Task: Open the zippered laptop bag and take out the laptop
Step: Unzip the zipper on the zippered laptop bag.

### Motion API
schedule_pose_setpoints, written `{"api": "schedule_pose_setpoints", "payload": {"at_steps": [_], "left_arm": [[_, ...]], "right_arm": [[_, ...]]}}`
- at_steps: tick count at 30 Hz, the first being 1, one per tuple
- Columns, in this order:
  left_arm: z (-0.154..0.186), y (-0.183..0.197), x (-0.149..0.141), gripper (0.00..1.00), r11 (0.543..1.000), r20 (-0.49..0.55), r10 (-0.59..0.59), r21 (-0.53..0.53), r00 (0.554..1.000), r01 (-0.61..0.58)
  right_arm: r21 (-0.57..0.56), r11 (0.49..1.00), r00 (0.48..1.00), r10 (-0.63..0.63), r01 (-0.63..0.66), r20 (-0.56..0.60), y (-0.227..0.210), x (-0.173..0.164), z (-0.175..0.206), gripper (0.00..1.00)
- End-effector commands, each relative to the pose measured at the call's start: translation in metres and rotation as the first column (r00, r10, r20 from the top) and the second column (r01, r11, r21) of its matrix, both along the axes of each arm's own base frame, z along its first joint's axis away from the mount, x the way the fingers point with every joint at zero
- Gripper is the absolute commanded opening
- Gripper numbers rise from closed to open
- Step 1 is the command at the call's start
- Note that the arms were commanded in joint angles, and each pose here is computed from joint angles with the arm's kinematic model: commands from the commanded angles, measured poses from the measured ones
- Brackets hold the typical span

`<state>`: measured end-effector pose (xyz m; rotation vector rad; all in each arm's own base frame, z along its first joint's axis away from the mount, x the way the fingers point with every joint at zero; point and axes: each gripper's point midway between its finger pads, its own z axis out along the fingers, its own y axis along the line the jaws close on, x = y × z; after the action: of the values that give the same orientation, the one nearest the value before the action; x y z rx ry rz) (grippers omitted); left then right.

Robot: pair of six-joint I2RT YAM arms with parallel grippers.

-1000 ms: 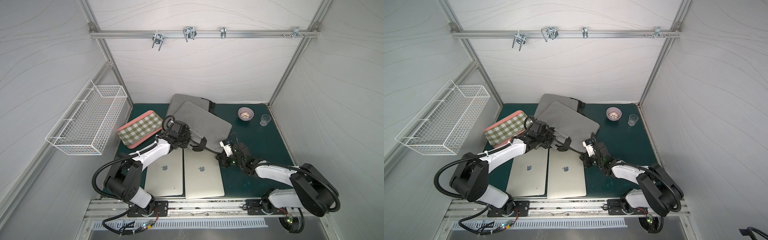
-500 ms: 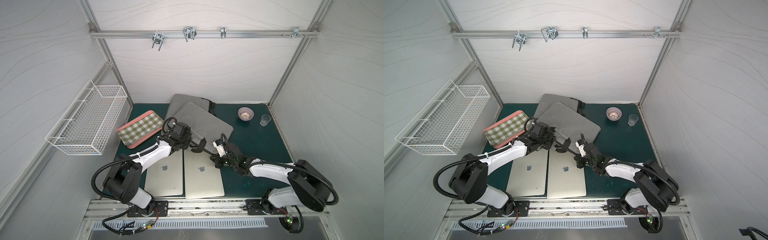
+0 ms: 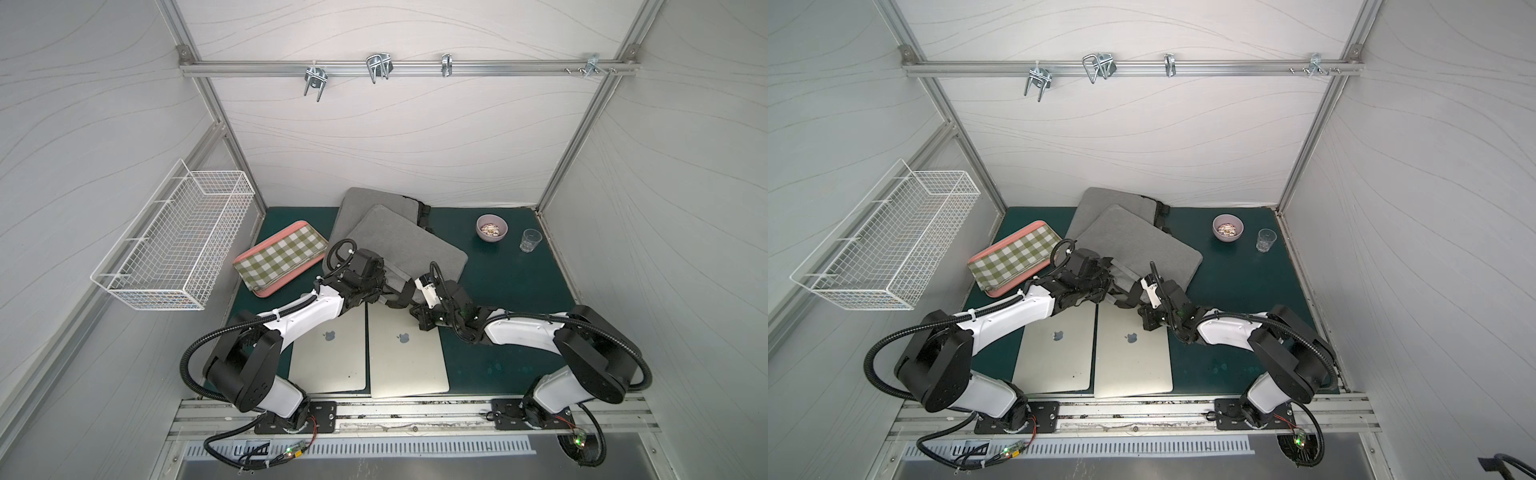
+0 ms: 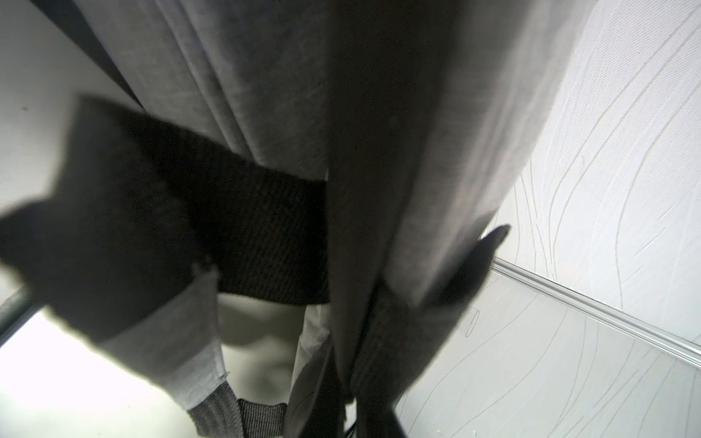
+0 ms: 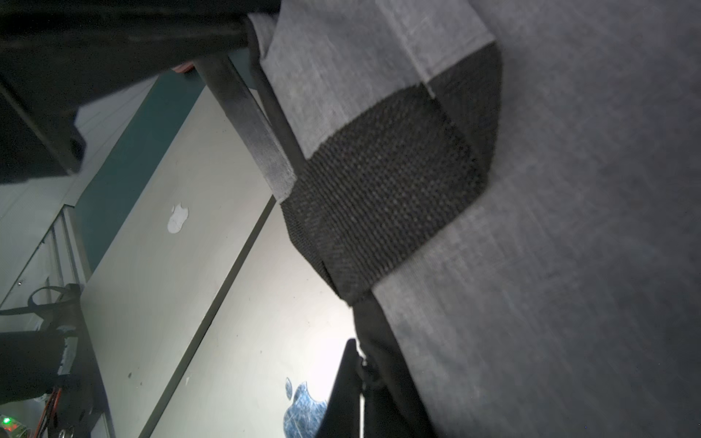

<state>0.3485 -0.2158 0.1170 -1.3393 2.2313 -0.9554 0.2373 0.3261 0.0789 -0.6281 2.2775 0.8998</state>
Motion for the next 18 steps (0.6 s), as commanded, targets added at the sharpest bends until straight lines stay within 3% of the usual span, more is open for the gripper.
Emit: {"api": "schedule_pose_setpoints", "payload": {"at_steps": [1,6,10,13,18], "left_arm": [[0.013,-0.02,-0.008,0.0,0.995,0.008,-0.051,-0.083,0.999,0.052],[0.009,-0.025,-0.009,0.0,0.993,0.003,-0.056,-0.104,0.998,0.056],[0.011,-0.021,-0.01,0.0,0.993,0.009,-0.052,-0.101,0.999,0.052],[0.006,-0.021,-0.01,0.0,0.993,0.0,-0.048,-0.111,0.999,0.048],[0.004,-0.019,-0.005,0.0,0.993,0.004,-0.039,-0.115,0.999,0.04]], "right_arm": [[0.164,0.986,0.999,0.008,-0.016,0.053,0.016,0.008,0.037,0.03],[0.212,0.976,0.997,0.036,-0.05,0.066,0.039,0.021,0.06,0.03],[0.165,0.986,0.999,0.03,-0.035,0.031,0.032,0.018,0.041,0.06],[0.12,0.993,1.0,0.01,-0.011,0.008,0.017,0.011,0.031,0.17],[0.033,0.995,0.991,-0.095,0.099,-0.089,-0.029,0.002,0.018,0.48]]}}
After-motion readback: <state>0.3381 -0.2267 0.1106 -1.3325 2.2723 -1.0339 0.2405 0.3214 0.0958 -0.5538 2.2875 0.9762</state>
